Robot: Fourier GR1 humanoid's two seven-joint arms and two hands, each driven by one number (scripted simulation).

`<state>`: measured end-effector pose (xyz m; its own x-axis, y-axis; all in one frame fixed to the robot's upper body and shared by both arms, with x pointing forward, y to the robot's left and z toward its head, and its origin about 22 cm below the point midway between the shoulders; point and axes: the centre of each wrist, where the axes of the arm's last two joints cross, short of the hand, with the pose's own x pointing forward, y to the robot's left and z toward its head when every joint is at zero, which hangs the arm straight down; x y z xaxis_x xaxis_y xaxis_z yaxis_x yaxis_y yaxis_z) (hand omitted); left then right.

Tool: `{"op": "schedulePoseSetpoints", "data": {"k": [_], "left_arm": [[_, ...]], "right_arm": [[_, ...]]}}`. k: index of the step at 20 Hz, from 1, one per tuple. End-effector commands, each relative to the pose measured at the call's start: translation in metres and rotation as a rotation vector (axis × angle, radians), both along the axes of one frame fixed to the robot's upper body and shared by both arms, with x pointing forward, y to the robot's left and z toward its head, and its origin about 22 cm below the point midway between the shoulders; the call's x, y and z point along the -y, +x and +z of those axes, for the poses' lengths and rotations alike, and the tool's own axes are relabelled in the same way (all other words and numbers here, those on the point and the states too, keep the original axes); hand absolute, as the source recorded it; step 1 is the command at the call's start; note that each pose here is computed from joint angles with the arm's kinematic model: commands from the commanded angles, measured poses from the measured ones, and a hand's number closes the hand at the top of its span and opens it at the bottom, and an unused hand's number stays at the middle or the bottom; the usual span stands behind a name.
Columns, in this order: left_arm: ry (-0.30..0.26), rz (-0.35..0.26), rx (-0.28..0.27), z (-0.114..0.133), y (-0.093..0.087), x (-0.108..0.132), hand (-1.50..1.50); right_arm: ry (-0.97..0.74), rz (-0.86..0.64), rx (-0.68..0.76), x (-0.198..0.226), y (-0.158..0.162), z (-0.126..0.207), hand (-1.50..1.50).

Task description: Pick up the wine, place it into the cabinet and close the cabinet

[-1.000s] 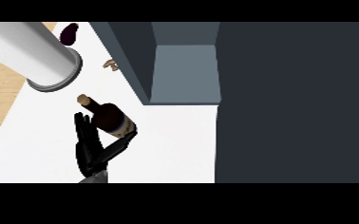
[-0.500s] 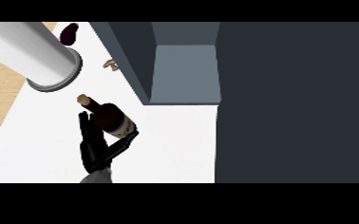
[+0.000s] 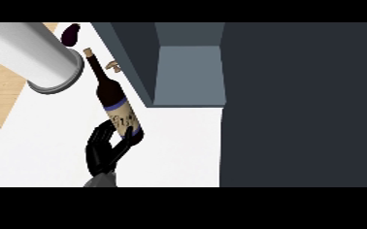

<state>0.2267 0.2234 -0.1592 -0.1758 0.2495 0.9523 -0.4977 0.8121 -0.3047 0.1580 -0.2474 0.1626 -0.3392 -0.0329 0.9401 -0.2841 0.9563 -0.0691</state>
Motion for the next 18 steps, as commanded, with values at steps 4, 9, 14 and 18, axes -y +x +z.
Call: {"op": "schedulePoseSetpoints", "data": {"k": [4,9,14,18], "left_arm": [[-0.005,-0.111,0.013,-0.015,-0.026,-0.013,1.5],[-0.01,-0.494,-0.03,-0.035,-0.092,-0.026,1.5],[0.002,-0.48,0.026,-0.027,-0.106,-0.059,1.5],[-0.031,-0.495,0.097,-0.026,-0.103,-0.036,1.5]], "right_arm": [[-0.002,-0.024,-0.001,0.001,-0.001,0.006,-1.5],[-0.004,-0.021,0.013,0.005,0.007,0.008,-1.5],[-0.004,-0.012,-0.005,0.0,0.007,-0.001,-1.5],[0.005,-0.003,-0.007,-0.005,0.008,-0.008,-1.5]]}}
